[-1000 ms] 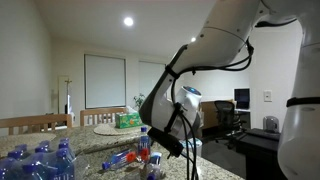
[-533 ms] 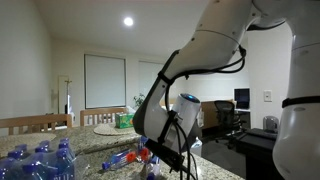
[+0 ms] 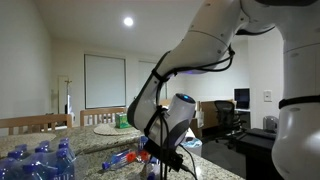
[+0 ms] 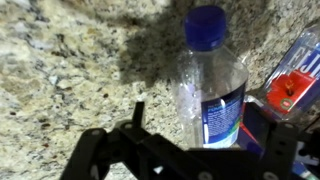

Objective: Put one bottle upright

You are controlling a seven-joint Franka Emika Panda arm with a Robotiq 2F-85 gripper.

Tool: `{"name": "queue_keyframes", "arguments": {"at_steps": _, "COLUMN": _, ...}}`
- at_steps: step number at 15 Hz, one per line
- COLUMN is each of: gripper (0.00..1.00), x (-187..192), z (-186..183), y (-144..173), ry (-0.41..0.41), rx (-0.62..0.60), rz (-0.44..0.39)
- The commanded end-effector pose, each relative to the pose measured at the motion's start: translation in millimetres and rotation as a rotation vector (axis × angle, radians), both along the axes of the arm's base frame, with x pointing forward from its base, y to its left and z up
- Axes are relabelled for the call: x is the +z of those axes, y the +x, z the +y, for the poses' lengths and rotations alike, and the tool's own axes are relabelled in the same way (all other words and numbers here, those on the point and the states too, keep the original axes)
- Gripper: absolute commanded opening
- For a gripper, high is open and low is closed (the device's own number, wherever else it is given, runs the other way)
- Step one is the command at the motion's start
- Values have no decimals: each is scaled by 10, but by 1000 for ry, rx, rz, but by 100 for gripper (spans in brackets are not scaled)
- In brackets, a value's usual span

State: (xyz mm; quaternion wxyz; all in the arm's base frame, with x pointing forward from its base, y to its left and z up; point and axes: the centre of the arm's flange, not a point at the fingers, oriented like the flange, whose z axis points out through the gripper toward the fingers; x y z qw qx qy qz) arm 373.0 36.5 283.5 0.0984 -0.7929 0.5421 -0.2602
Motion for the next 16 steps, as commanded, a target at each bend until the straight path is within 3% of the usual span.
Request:
{"name": "queue_keyframes", "arguments": {"at_steps": 1, "gripper": 100, "x": 561, "z": 477, "y": 285, "ry": -55, "rx": 83, "rz": 5}}
{"name": "queue_keyframes", "arguments": {"at_steps": 4, "gripper": 100, "x": 652, "z": 663, "y": 301, "ry": -78, "rx": 174, "rz": -38}}
{"name": "queue_keyframes", "arguments": {"at_steps": 7, "gripper": 100, "x": 638, "z": 885, "y": 460, "ry": -84, "rx": 146, "rz": 11}}
{"name": "queue_keyframes", "arguments": {"at_steps": 11, "gripper": 100, "x": 414, "z": 703, "y": 467, "ry": -81, "rx": 108, "rz": 74}}
{"name": "queue_keyframes", "arguments": {"at_steps": 16, "gripper": 100, "x": 152, "z": 694, "y": 437, "ry": -57, "rx": 155, "rz": 122}}
